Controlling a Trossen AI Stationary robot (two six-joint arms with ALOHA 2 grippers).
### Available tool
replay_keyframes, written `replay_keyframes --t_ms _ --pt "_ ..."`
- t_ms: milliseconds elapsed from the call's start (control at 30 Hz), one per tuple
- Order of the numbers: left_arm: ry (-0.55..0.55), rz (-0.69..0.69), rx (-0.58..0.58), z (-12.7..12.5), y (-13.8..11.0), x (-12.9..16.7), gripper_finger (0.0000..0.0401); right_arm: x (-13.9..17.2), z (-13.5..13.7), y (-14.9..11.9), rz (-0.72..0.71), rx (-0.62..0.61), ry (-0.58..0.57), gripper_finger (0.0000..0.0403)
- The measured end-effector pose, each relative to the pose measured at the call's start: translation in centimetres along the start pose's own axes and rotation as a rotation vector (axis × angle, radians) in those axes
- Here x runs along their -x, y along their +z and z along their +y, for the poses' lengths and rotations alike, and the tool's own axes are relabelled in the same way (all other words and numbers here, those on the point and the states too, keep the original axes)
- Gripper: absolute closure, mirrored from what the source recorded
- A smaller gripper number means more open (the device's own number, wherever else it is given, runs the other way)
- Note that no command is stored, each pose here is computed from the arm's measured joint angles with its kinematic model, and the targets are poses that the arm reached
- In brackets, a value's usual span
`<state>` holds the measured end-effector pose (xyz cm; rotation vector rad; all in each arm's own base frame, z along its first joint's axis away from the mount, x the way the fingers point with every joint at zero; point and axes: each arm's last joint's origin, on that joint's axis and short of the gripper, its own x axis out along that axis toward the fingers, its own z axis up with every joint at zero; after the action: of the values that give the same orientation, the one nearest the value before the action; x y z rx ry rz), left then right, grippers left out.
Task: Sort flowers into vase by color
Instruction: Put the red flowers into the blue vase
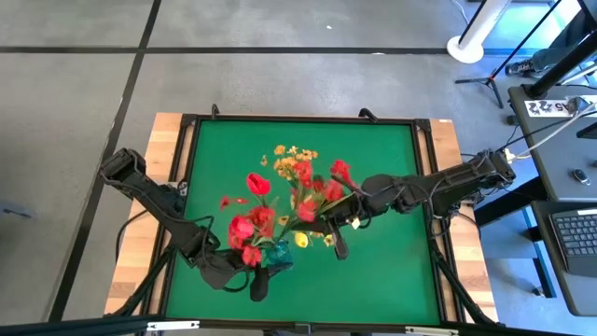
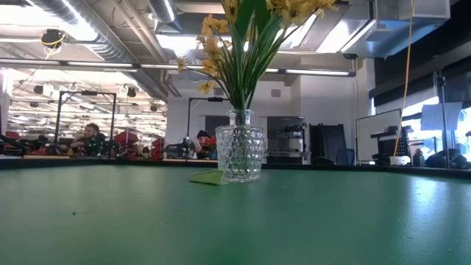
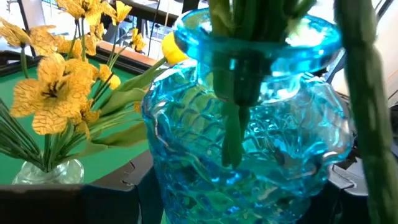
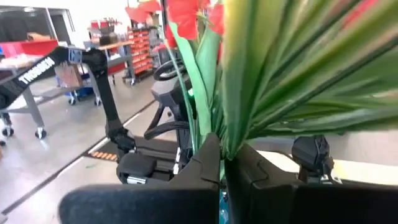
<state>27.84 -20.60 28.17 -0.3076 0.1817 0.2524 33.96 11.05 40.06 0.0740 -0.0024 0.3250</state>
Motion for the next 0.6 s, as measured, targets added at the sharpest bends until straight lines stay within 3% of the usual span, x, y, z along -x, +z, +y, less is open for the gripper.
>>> replay_keyframes --t_ms 600 --pt "0.002 0.107 -0.01 -0.1 -1.6 1.1 0.0159 0.5 0.3 1.7 0.071 0.081 0.052 0.0402"
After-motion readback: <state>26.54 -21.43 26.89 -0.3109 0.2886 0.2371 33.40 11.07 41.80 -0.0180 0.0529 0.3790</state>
